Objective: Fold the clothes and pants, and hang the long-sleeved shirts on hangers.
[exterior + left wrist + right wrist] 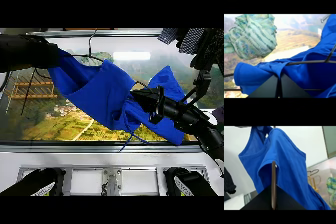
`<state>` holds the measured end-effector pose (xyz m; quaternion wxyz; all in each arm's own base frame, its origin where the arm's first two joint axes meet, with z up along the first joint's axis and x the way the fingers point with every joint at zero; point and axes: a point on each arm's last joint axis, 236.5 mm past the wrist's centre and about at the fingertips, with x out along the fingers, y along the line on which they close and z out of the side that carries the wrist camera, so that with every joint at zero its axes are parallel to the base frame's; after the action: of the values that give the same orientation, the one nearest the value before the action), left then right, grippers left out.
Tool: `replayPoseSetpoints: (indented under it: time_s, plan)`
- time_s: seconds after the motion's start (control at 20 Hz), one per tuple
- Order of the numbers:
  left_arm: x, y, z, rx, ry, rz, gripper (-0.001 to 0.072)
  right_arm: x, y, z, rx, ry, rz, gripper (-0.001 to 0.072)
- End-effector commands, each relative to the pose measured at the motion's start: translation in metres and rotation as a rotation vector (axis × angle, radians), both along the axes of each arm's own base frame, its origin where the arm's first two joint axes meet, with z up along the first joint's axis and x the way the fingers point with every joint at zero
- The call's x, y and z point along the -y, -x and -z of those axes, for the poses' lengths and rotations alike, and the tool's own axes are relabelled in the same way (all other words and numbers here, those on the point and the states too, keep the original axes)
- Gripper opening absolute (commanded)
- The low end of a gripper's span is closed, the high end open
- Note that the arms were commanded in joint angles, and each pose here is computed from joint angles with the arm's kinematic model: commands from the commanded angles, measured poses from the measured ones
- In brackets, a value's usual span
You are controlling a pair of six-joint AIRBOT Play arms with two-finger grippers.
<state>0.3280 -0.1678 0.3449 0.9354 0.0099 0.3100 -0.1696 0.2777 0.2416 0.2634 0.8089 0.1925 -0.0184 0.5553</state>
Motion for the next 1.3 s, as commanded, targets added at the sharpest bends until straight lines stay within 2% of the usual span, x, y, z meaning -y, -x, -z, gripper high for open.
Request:
replayPoseSetpoints:
  time_s: [0.0, 0.25, 0.3, 0.35, 0.4, 0.45, 0.75, 0.8, 0.9, 0.95, 1.25]
  plan:
    - [0.01, 0.001, 0.005, -0.026, 0.021, 0.026, 0.0008, -0.001, 0.0, 0.003, -0.012, 0.009, -0.002, 0.0004]
    - [0.028, 0.006, 0.01, -0.057, 0.044, 0.093, 0.0011, 0.0, -0.001, 0.002, -0.013, 0.002, -0.001, 0.0004]
    - [0.028, 0.007, 0.01, -0.056, 0.044, 0.094, 0.0105, 0.0, -0.001, 0.002, -0.013, 0.003, -0.001, 0.0005]
    - [0.028, 0.007, 0.01, -0.055, 0.045, 0.093, 0.0406, 0.0, -0.001, 0.002, -0.01, 0.004, -0.001, 0.0005]
    - [0.027, 0.008, 0.008, -0.052, 0.047, 0.093, 0.0559, 0.0, -0.001, 0.002, -0.01, 0.004, 0.0, 0.0006]
    - [0.027, 0.009, 0.007, -0.048, 0.049, 0.093, 0.057, 0.0, -0.001, 0.002, -0.01, 0.004, 0.0, 0.0006]
    - [0.016, 0.022, -0.028, 0.06, 0.103, 0.091, 0.0568, 0.001, -0.002, -0.002, 0.024, 0.002, 0.013, 0.0006]
    - [0.014, 0.025, -0.035, 0.08, 0.112, 0.091, 0.0469, 0.001, -0.002, -0.003, 0.023, -0.002, 0.014, 0.0007]
    - [0.009, 0.032, -0.042, 0.1, 0.123, 0.092, 0.0027, 0.005, -0.006, -0.008, 0.015, -0.029, 0.035, 0.0008]
    - [0.008, 0.034, -0.045, 0.106, 0.126, 0.092, 0.0009, 0.009, -0.013, -0.011, 0.011, -0.033, 0.066, 0.0006]
    - [0.007, 0.036, -0.044, 0.104, 0.125, 0.093, 0.0009, 0.084, -0.062, -0.058, 0.104, -0.01, 0.395, 0.0005]
